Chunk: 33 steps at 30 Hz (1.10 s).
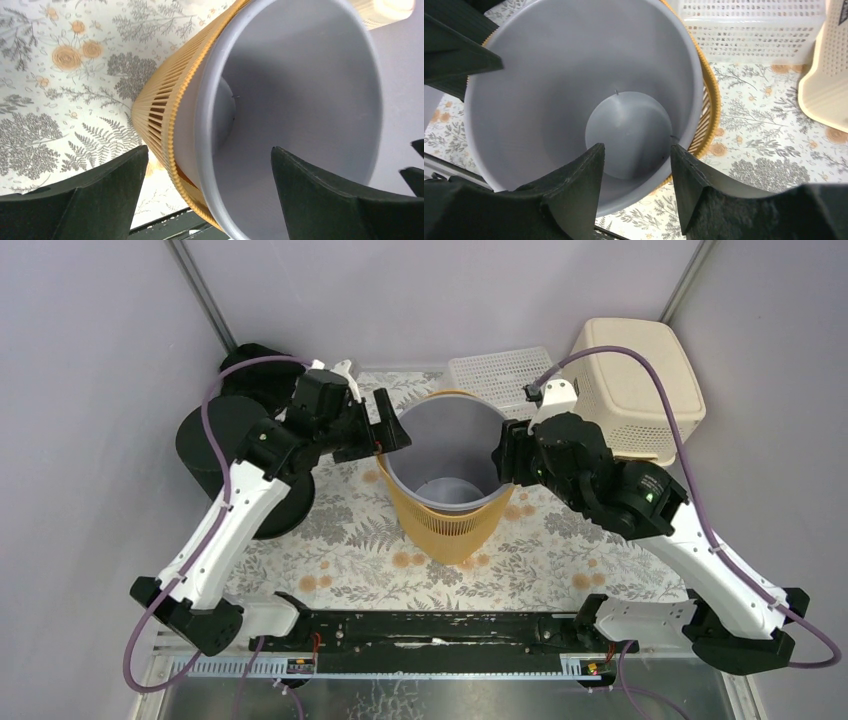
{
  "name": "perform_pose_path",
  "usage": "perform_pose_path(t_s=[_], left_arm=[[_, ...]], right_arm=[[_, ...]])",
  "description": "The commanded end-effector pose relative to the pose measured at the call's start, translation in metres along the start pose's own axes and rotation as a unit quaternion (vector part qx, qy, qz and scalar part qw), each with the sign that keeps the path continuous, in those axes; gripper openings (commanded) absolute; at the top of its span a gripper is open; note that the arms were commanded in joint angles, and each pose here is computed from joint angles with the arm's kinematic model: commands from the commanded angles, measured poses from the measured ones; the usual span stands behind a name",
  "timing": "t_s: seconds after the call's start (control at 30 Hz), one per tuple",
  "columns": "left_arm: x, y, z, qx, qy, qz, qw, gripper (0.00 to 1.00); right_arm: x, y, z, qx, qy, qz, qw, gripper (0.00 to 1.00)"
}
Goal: Turn the large container upside down
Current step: Move the container to the center of the board.
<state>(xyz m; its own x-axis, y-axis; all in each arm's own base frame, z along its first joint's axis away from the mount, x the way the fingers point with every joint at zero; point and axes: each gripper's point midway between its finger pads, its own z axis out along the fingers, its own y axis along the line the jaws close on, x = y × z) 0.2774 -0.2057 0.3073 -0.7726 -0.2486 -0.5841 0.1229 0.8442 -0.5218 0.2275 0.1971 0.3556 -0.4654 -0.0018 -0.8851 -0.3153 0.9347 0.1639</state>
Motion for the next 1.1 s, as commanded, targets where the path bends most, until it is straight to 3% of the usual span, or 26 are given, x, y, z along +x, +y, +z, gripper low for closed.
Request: perform_pose_path(t_s=[0.0,0.33,0.57,0.7,1.07], left_arm=[[-0.045,-0.029,-0.036,0.040,-0.091,0.030,0.995,1.00],[-0.052,-0.054,-0.034,0.016,-0.090,0.083,0.992,1.00],[-0.044,-0.054,-0.036,-0.076,-0.089,0.128,0.985,0.91],[-0.031,-0.055,-0.031,-0.089,-0.071,0.141,0.983,0.85],[-0.016,-0.042,-0.029,-0.115,-0.052,0.144,0.981,0.81]], right_arm=[[-0.016,-0.017,-0.015,0.038,-0.011,0.012,0.999,0.57],[-0.003,-0.034,0.001,0.066,0.051,0.018,0.996,0.55],[-0.005,-0.035,0.009,0.059,0.085,0.022,0.994,0.52],[0.001,-0.036,0.014,0.064,0.100,0.017,0.993,0.49],[0.010,-0.035,0.024,0.065,0.114,0.013,0.991,0.47]])
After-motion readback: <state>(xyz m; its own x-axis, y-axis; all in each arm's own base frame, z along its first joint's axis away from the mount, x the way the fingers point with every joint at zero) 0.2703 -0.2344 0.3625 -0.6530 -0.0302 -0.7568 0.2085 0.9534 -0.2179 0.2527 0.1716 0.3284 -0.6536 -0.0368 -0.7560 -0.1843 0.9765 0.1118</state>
